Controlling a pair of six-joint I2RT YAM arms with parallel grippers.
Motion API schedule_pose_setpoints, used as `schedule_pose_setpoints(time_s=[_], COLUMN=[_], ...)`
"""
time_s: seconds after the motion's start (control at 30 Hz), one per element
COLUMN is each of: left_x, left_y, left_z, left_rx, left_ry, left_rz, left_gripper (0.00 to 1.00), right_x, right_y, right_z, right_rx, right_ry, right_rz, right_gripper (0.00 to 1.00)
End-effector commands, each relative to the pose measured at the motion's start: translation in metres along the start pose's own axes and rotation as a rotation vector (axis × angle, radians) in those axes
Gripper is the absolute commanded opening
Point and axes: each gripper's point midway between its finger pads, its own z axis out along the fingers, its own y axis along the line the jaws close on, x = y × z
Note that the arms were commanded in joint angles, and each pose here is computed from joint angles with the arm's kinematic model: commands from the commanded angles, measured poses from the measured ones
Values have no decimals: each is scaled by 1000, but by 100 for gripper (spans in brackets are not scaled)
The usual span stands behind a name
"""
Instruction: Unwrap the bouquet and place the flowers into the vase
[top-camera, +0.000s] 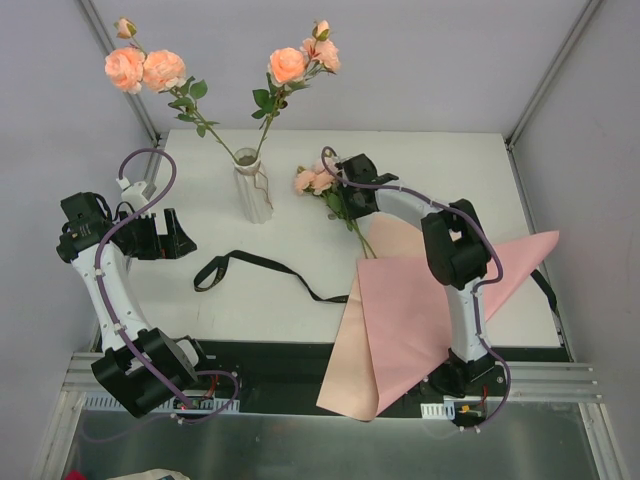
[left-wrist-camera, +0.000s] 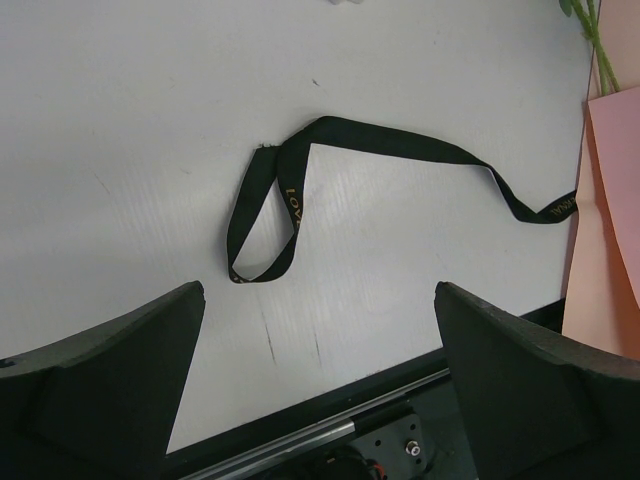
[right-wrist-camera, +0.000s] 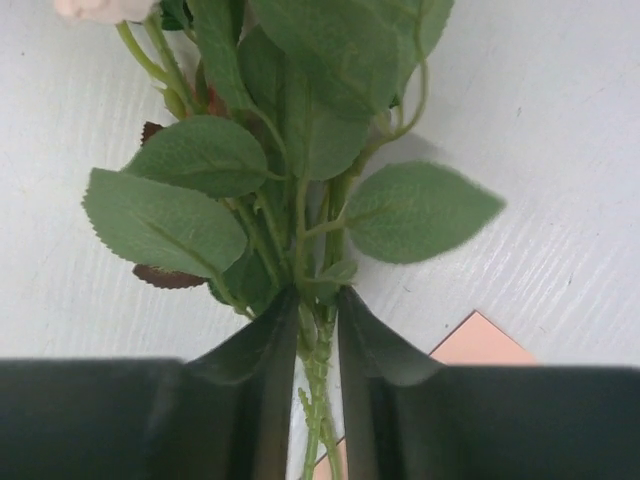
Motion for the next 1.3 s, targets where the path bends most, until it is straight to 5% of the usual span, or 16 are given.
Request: schedule_pose_setpoints(time_s=[0.0, 0.37, 0.7, 0.9, 1.03, 1.27], left_x=[-4, -6, -5, -8, -12, -13], left_y=[-2, -6, -6, -7, -8, -5], left_z=[-2, -4, -5, -8, -9, -9], left_rx=[18, 21, 17, 8, 5, -1], left_ry=[-20, -32, -32, -42, -50, -46], left_rz=[15, 21, 24, 26, 17, -34], left_gripper=[99, 99, 99, 99, 99, 99], right_x=[-6, -67, -73, -122, -168, -196], right_y=[-4, 14, 17, 33, 45, 76], right_z=[-9, -97, -147, -235, -338, -481], right_rx=[18, -112, -156, -247, -373, -504], right_ry=[-4, -286, -485, -898, -1246, -1608], right_rz=[33, 123, 134, 102, 92, 12], right_gripper=[14, 6, 1, 1, 1, 1])
